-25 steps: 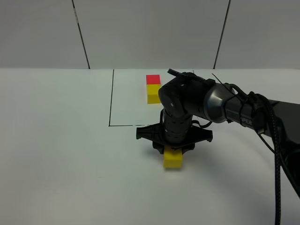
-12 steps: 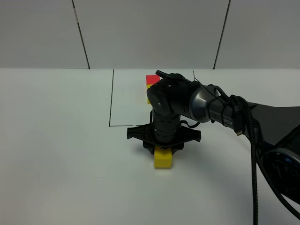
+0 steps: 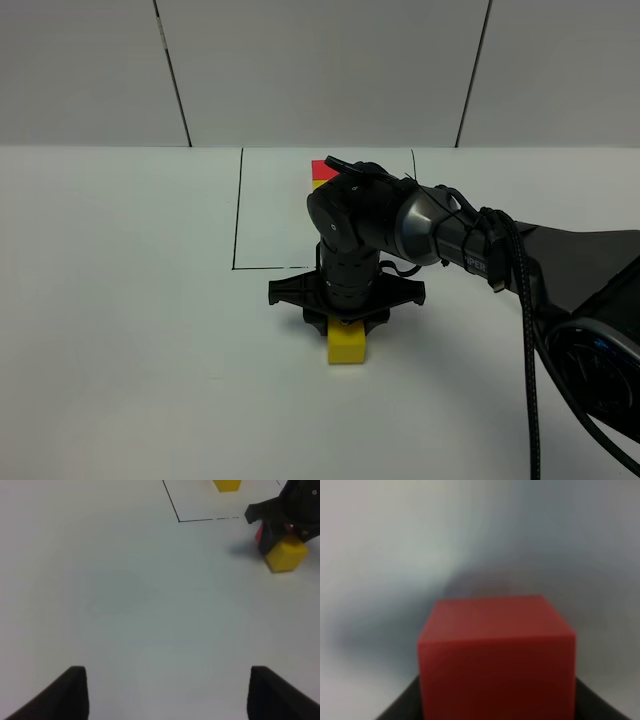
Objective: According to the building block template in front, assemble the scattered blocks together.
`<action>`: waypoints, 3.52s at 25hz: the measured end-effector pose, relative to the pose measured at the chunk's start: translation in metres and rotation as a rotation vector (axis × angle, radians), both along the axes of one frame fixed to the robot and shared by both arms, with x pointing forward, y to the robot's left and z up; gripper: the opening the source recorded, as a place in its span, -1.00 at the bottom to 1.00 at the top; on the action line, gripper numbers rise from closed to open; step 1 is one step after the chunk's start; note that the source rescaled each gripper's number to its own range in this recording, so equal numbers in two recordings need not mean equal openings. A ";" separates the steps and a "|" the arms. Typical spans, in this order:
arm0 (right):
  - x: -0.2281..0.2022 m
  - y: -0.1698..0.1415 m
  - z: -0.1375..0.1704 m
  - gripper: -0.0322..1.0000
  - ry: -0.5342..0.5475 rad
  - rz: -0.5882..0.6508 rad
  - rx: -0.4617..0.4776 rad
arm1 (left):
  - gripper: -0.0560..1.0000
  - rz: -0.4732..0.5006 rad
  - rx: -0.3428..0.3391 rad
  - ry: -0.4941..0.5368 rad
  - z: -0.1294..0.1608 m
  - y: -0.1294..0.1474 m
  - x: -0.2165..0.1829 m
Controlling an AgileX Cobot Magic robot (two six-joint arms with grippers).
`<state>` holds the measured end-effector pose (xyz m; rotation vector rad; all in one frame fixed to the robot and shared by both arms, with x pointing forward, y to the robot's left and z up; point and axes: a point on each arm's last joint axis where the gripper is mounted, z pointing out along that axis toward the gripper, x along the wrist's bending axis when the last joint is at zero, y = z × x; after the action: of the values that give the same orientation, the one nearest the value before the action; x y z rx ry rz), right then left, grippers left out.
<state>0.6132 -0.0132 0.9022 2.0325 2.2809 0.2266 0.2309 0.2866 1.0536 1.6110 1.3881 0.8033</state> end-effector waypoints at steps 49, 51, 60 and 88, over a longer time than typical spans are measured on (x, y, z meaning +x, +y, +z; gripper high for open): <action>0.032 0.006 0.082 1.00 -0.175 -0.020 0.143 | -0.07 0.000 -0.001 0.000 0.000 0.000 0.000; 0.045 -0.016 0.092 1.00 -0.201 -0.061 0.144 | -0.07 0.000 -0.001 0.000 0.000 0.000 0.000; 0.092 -0.158 0.139 1.00 -0.297 -0.277 0.078 | -0.07 0.000 -0.001 0.000 0.000 0.000 0.000; -0.167 -0.326 0.216 0.87 -0.405 -0.500 -0.066 | -0.07 0.001 -0.002 0.000 0.000 0.000 0.000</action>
<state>0.4465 -0.3391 1.1180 2.1942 1.4827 0.4634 0.2309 0.2866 1.0536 1.6094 1.3895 0.8022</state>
